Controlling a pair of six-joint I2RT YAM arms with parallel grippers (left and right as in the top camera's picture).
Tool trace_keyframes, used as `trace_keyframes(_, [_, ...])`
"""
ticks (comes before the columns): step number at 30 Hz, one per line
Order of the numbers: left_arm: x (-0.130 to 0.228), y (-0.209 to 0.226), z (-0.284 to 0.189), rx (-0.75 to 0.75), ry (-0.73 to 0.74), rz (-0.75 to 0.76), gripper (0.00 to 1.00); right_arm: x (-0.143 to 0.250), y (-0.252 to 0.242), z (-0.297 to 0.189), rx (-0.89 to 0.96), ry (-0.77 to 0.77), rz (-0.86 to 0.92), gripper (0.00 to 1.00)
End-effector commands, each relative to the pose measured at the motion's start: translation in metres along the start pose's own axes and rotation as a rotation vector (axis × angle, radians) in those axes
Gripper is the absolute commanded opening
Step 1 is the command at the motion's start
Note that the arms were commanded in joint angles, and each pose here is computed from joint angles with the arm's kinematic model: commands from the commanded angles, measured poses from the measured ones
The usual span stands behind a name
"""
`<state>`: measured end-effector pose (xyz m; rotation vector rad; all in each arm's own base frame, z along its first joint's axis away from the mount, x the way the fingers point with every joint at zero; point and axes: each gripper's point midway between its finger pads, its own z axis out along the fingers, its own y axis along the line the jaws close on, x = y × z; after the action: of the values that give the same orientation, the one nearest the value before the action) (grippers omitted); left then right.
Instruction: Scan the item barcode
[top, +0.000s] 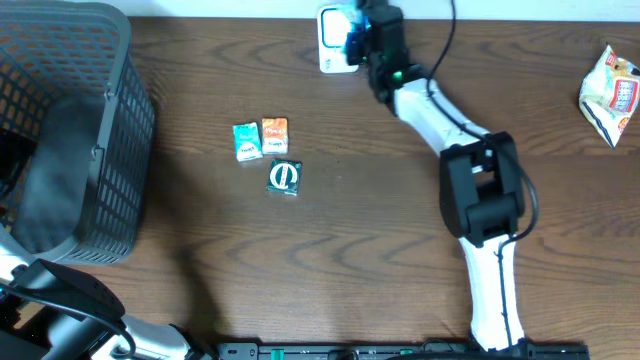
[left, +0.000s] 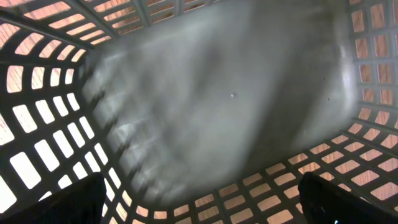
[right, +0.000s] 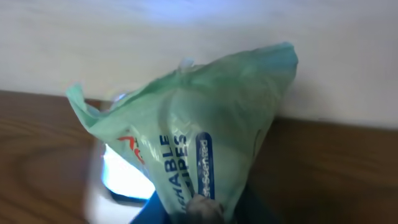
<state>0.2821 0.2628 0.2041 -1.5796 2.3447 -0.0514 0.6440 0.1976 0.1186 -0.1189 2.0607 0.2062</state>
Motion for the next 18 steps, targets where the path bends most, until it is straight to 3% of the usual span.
trace_keyframes(1, [0.001,0.002,0.002,-0.009,0.009,-0.009,0.98,-0.064,-0.071,-0.046,0.182,-0.078,0.064,0.01])
trace_keyframes(8, [0.001,0.002,0.002,-0.008,0.009,-0.009,0.98,-0.047,-0.215,-0.111,0.486,0.105,0.143,0.06])
trace_keyframes(12, [0.001,0.002,0.002,-0.008,0.009,-0.009,0.98,0.002,-0.314,-0.158,0.652,0.300,0.208,0.11])
trace_keyframes(18, [0.001,0.002,0.002,-0.008,0.009,-0.009,0.98,0.058,-0.389,-0.215,0.765,0.483,0.322,0.18])
